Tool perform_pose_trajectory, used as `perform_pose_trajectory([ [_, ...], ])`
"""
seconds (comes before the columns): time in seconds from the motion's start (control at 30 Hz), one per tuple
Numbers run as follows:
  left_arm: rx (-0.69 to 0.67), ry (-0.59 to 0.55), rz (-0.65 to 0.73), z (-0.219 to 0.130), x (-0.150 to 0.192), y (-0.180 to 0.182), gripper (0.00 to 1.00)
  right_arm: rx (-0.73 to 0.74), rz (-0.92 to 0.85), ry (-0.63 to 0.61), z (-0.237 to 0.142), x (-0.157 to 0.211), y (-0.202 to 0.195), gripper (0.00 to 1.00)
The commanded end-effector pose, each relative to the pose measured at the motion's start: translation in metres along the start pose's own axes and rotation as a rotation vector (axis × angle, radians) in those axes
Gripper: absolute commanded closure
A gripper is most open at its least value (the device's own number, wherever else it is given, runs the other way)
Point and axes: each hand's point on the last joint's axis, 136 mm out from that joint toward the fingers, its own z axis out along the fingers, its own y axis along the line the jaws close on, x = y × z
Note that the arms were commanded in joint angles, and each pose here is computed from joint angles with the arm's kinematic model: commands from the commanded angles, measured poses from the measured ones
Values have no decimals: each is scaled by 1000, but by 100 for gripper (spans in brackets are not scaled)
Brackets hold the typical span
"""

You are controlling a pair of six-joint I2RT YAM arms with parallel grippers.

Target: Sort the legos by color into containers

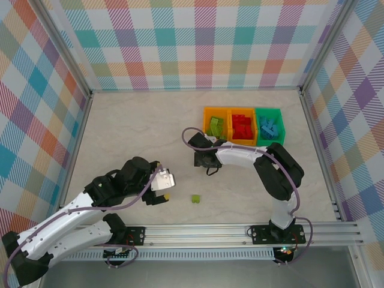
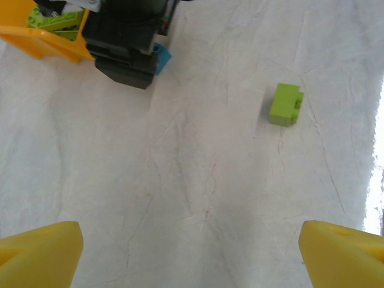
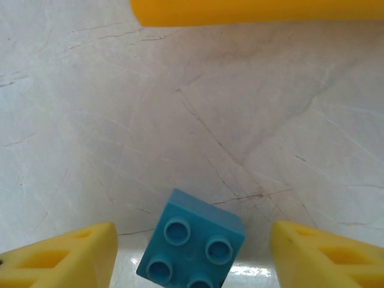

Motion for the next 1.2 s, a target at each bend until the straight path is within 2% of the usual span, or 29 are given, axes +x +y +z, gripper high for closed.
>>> perform_pose_trajectory([
  [0.0, 29, -35, 59, -2, -1, -8, 6, 45, 30, 2, 5, 8, -10, 37],
  [0.13, 32, -37, 59, -2, -1, -8, 6, 19, 42, -1, 12, 12, -7, 49],
  [0.27, 43, -38, 62, -1, -1, -11, 6, 28, 43, 7, 18, 16, -10, 54],
  [0.4, 51, -58, 73, -3, -3, -13, 4, 20, 44, -9, 14, 19, -15, 76],
  [0.47, 65, -82, 83, -3, -4, -17, 1, 20, 39, -22, 8, 19, -20, 81],
  [0.6, 92, -120, 106, 3, -4, -26, 0, -18, 24, -84, -16, 11, -27, 90],
  [0.77, 103, -180, 153, 2, -8, -32, 0, -111, 11, -231, -63, -15, -41, 91],
  [0.87, 133, -201, 212, 4, -2, -43, 0, -109, 54, -313, -91, -39, -70, 91],
  [1.03, 140, -230, 228, 2, -5, -46, 0, -33, 180, -446, -125, -84, -150, 90],
  [1.17, 108, -238, 182, 2, -8, -37, 0, 20, 295, -459, -120, -110, -213, 90],
])
